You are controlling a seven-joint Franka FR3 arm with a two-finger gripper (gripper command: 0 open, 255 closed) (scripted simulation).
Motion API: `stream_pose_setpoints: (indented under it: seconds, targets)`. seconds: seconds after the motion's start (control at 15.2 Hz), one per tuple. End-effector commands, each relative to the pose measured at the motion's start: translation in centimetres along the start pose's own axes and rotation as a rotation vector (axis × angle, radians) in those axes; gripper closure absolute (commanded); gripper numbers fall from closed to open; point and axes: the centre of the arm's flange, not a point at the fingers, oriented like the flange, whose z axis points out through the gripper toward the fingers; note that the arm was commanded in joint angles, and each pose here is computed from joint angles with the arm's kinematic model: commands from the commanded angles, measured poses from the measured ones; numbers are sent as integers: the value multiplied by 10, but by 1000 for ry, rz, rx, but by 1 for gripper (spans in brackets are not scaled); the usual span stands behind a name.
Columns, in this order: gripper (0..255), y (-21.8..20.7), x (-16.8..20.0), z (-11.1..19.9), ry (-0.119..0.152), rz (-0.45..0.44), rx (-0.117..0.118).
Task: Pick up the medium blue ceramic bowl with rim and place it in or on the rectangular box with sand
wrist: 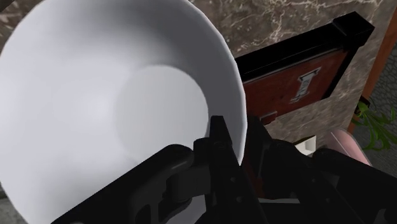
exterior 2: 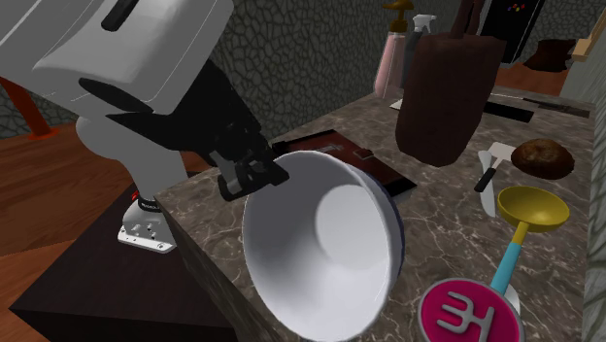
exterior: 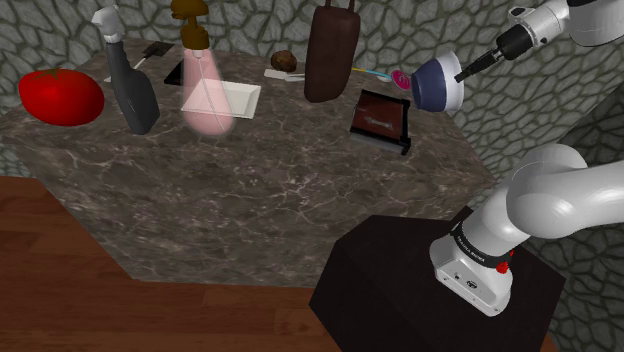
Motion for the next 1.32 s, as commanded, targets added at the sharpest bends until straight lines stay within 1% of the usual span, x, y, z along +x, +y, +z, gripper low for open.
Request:
stream_pose_setpoints:
  seconds: [0.0,1.25]
  targets:
    - [255,-3,4,-6,0,0,0]
    - [255,-35,57,-85,0,0,0]
